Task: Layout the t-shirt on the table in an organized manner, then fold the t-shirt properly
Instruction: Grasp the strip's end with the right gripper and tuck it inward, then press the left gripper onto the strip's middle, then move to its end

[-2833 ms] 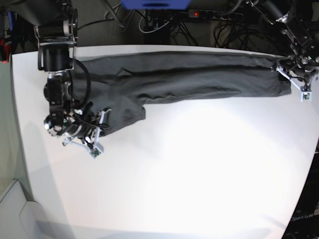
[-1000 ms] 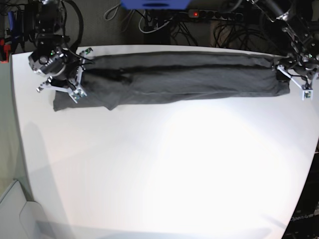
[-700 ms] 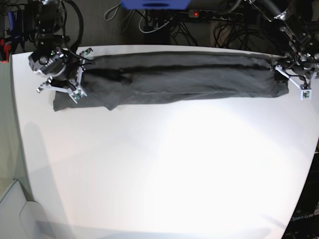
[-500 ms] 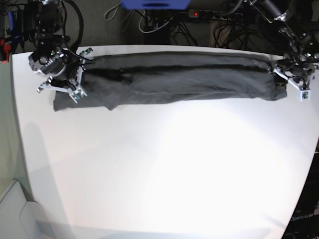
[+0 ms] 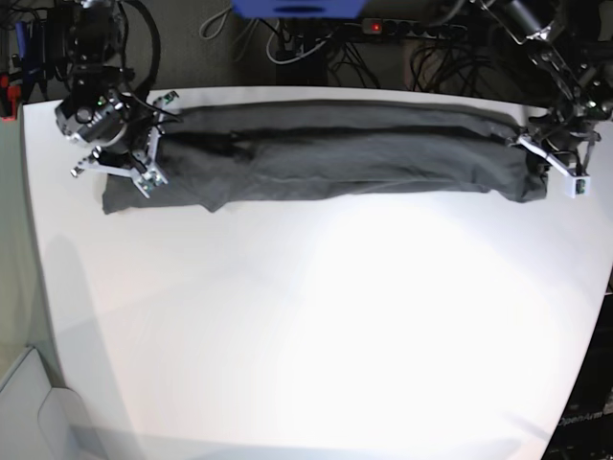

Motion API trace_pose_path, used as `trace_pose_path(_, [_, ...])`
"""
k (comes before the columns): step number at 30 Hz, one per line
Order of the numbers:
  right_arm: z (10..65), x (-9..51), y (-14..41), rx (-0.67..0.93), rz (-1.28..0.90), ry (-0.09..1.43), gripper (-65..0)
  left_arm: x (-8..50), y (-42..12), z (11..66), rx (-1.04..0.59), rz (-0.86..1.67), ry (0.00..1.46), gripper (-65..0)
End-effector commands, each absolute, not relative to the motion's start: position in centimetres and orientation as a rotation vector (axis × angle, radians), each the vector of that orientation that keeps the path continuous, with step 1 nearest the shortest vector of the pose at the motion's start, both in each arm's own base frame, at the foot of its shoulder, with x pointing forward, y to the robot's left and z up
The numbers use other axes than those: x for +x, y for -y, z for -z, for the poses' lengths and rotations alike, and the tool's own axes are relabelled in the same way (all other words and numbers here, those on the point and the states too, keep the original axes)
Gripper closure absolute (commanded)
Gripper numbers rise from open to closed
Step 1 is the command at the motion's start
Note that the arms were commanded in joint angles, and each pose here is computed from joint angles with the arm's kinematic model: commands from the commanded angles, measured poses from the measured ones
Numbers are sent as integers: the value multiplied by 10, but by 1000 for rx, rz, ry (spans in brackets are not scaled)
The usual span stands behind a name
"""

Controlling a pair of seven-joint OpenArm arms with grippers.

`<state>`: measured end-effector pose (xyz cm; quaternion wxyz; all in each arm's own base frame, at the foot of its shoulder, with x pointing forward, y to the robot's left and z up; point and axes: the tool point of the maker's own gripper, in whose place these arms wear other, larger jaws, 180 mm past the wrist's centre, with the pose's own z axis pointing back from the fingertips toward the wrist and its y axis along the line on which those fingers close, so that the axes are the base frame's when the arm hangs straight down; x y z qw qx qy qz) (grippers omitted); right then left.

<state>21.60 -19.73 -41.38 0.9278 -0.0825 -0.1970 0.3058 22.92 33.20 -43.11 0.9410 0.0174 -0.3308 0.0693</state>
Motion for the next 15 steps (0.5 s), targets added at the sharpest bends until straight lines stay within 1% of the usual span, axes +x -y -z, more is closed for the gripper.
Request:
trace_pose_path(1, [407,222,199,-180,-627,432,-218,212,-340,434,93,-119,582,-6])
trace_pose_path(3, [407,223,199,-180,-627,432,-218,224,-343,410,141,-90,643,-4])
trace_pose_path(7, [420,219,199,-159,-618,401,-218,245,-331,364,200,-56,773,-4])
trace_pose_path(10, [433,218,201,-139,-607,364,-218,262,-306,339,212,28,840,-4])
trace_pose_path(12, [443,215,202,-121,-599,340,-218,267,-287,330,211,78,830,-4])
trace_pose_path(15, [448,219,198,-97,-597,363,-218,265,-261,330,190,120,775,-4])
